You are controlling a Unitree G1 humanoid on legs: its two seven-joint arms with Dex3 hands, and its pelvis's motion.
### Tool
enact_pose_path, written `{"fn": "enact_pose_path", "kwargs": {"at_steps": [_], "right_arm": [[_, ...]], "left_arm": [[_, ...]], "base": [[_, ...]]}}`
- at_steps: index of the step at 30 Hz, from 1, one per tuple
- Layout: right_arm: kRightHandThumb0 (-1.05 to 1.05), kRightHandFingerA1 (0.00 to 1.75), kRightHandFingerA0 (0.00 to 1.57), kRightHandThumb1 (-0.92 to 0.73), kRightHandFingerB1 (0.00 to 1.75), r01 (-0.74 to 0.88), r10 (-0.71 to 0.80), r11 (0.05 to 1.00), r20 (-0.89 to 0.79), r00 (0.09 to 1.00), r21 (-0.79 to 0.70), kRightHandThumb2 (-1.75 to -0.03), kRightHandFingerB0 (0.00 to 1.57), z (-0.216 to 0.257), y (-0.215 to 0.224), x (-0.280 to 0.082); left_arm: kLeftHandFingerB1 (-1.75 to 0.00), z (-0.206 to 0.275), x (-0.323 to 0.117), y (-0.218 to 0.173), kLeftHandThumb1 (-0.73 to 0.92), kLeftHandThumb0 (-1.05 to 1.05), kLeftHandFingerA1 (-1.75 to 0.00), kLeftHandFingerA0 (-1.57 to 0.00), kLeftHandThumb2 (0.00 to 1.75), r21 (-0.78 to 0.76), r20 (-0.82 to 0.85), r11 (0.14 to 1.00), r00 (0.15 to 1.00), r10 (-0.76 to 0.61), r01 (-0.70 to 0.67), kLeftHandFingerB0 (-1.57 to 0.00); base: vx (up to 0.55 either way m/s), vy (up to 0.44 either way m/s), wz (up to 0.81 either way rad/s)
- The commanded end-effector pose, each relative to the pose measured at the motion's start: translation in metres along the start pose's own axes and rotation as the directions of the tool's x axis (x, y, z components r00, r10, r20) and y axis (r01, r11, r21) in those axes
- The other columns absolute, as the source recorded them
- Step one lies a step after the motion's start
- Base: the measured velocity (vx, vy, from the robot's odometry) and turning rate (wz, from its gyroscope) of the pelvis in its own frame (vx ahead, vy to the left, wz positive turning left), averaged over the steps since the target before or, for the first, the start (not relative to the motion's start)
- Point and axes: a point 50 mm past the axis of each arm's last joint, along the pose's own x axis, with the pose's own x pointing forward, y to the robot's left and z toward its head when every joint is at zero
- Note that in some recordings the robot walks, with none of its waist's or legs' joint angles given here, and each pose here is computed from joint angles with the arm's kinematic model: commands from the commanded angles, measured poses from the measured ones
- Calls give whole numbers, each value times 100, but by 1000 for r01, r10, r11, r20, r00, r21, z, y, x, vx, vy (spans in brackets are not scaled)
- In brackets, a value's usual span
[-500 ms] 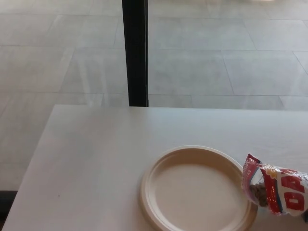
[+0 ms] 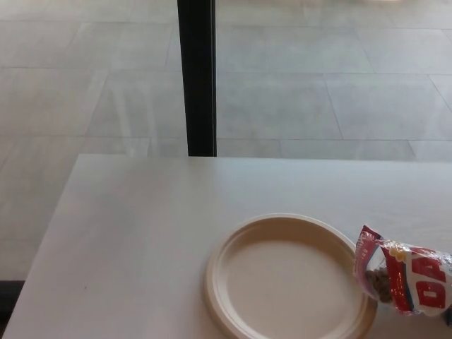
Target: The robot uses its right hand to pick up a bag of sunflower seeds kept in the middle of the desk and tilts it over a plate kept next to it to pour out a few seeds and then puts the bag of seeds back on the desk
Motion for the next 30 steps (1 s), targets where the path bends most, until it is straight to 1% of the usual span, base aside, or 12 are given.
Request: {"fn": "enact_pose_path", "kwargs": {"at_steps": [1, 2, 3, 4, 8, 9, 11, 12, 17, 18, 19, 30], "right_arm": [[-105, 41, 0, -65, 42, 27, -48, 995, 227, 973, 94, -106, 0, 51, -2, 11], [-103, 0, 0, -77, 16, 0, -22, 997, 265, 964, 83, -67, 0, 69, 4, 16], [-103, 0, 0, -77, 16, -11, -11, 997, 279, 960, 78, -67, 0, 76, 6, 17], [-105, 35, 0, -64, 42, -3, -12, 999, 329, 944, 45, -107, 0, 89, 10, 18], [-99, 36, 0, -57, 43, -127, 113, 992, 523, 845, -9, -100, 0, 139, 32, 12], [-101, 7, 0, -64, 40, -170, 187, 982, 610, 770, -88, -68, 0, 161, 47, 2], [-101, 7, 0, -64, 40, -221, 252, 967, 643, 723, -131, -68, 0, 174, 56, -5], [-105, 24, 0, -59, 41, -242, 300, 953, 661, 687, -181, -101, 0, 182, 63, -12], [-105, 11, 0, -60, 32, -357, 548, 834, 707, 447, -420, -98, 0, 216, 106, -55], [-91, 11, 0, -64, 37, -355, 575, 815, 717, 394, -458, -61, 1, 220, 114, -64], [-82, 14, 0, -49, 21, -362, 621, 780, 705, 343, -511, -94, 0, 222, 122, -71], [-89, 24, 2, -55, 13, -226, 869, 492, 461, 179, -841, -92, 12, 205, 177, -99]], "left_arm": [[-36, 10, 0, 8, 64, -61, -54, -44, 59, -7, 40, 1000, 999, 8, -7, -37], [-37, 10, 0, 7, 63, -59, -55, -43, 59, -38, 41, 999, 999, 8, -7, -38], [-37, 9, 1, 7, 63, -59, -55, -43, 59, -51, 42, 999, 999, 8, -6, -38], [-37, 10, 0, 8, 63, -59, -56, -43, 59, -31, 43, 999, 999, 9, -8, -38], [-37, 8, 0, 8, 63, -60, -55, -43, 59, -26, 41, 1000, 999, 10, -9, -38], [-37, 7, 0, 7, 64, -60, -56, -42, 59, -28, 38, 1000, 999, 5, -4, -37], [-37, 6, 0, 7, 64, -60, -56, -42, 59, -33, 37, 999, 999, 3, -1, -37], [-36, 6, 0, 7, 64, -62, -57, -45, 59, -6, 35, 1000, 999, 9, -9, -38], [-36, 4, -1, 6, 64, -63, -56, -45, 60, 3, 33, 1000, 999, 4, -4, -38], [-50, 4, -1, 6, 49, -64, -63, -43, 89, -4, 28, 1000, 1000, 9, -9, -32], [-36, 4, 0, 6, 64, -62, -58, -48, 59, -5, 26, 1000, 1000, 10, -10, -40], [-35, 13, 1, -1, 62, -63, -52, -41, 59, -63, 89, 997, 995, -44, 50, -41]], "base": [[0, 0, 0], [0, 0, 0], [0, 0, 0], [0, 0, 0], [0, 0, 0], [0, 0, 0], [0, 0, 0], [0, 0, 0], [0, 0, 0], [0, 0, 0], [0, 0, 0], [0, 0, 0]]}}
